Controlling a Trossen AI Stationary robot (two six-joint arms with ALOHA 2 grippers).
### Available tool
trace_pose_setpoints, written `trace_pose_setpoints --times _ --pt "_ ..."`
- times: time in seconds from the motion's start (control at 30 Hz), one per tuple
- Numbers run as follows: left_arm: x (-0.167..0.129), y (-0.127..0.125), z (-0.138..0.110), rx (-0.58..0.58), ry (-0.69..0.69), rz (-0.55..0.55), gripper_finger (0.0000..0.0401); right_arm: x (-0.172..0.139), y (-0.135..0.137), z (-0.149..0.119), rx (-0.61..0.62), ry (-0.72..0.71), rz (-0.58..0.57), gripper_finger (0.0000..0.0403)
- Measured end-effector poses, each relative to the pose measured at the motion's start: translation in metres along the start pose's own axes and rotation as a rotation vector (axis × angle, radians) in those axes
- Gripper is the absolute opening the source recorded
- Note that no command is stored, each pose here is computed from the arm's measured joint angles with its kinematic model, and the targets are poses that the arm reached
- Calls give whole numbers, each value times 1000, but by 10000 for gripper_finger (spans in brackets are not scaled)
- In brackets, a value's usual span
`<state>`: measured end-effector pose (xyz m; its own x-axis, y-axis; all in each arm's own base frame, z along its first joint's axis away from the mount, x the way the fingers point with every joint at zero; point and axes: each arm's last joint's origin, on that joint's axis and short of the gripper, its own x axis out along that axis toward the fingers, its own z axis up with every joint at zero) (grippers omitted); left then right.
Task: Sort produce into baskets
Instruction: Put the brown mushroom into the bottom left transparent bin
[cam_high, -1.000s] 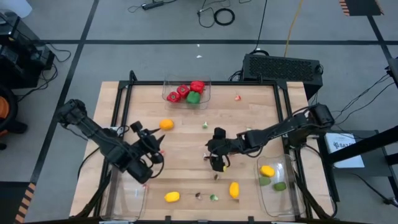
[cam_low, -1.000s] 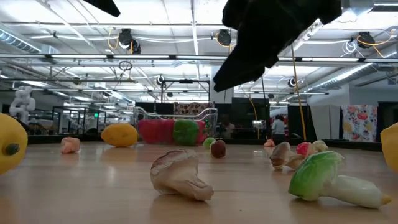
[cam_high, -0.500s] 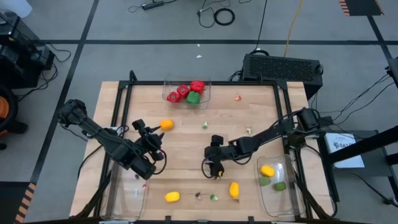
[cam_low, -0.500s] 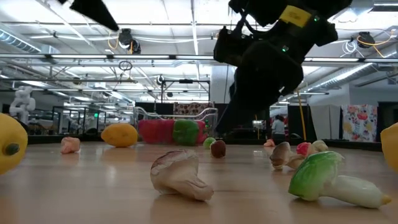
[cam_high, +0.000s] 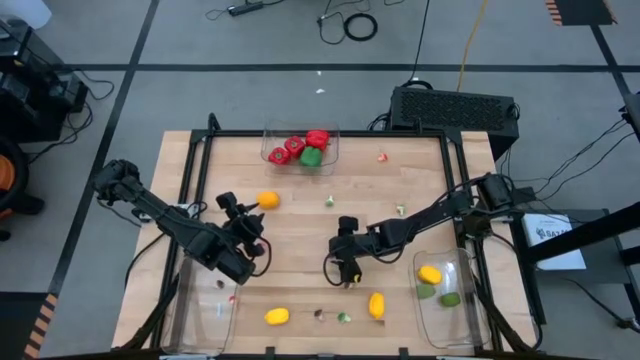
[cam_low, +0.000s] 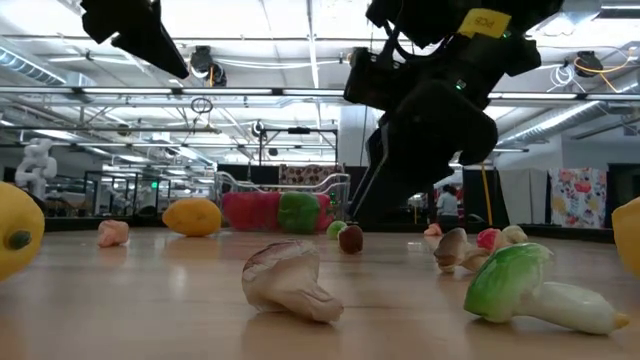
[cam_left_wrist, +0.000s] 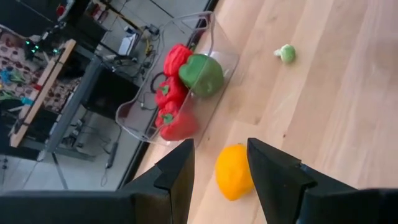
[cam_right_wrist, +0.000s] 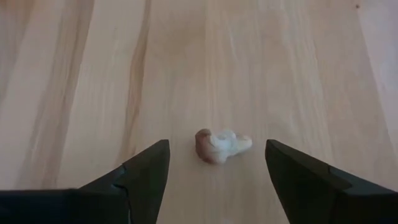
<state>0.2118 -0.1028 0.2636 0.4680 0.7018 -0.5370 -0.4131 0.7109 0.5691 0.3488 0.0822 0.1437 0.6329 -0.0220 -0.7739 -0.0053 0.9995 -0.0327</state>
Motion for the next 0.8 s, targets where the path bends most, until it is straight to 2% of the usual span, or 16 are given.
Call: trace_pose_setpoints --times 0.23,0.43,0.8 --pt "0 -5 5 21 -32 -36 154 20 -2 -12 -12 54 -14 258" --pt "0 -5 5 24 -31 -36 154 27 -4 -10 -24 26 -11 251" --pt "0 -5 5 27 -30 -35 154 26 -4 -10 -39 23 -14 171"
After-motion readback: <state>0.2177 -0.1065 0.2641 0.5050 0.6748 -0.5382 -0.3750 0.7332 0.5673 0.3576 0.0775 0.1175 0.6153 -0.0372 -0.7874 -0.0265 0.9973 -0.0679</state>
